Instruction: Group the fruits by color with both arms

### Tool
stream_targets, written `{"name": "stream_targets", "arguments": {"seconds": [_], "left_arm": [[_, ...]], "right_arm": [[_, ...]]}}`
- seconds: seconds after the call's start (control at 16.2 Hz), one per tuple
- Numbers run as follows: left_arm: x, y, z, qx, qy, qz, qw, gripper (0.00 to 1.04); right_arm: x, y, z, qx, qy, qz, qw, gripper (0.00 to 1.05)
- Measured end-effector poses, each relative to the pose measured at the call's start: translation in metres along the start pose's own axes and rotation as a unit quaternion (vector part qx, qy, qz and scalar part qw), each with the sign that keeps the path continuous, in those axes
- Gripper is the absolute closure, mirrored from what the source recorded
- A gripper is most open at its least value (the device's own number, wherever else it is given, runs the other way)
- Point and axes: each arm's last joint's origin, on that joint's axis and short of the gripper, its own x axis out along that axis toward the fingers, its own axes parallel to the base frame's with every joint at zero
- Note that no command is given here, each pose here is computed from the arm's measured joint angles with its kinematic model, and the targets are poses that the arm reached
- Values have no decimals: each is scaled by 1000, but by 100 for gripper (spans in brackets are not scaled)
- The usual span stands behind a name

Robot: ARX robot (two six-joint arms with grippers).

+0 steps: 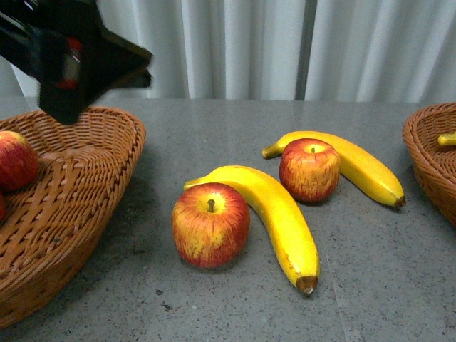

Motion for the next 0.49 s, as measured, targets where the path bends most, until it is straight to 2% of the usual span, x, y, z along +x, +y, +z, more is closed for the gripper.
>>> {"name": "stream_targets", "arguments": {"seconds": [0.12, 0.49], "left_arm": [[20, -22, -9, 19, 35, -72, 997, 7], [45, -37, -19, 37, 71, -156, 984, 7]], "right_arm": [[0, 0, 0, 0, 0, 0, 1000, 7], [0, 0, 0, 0, 0, 0, 1000, 7]]}}
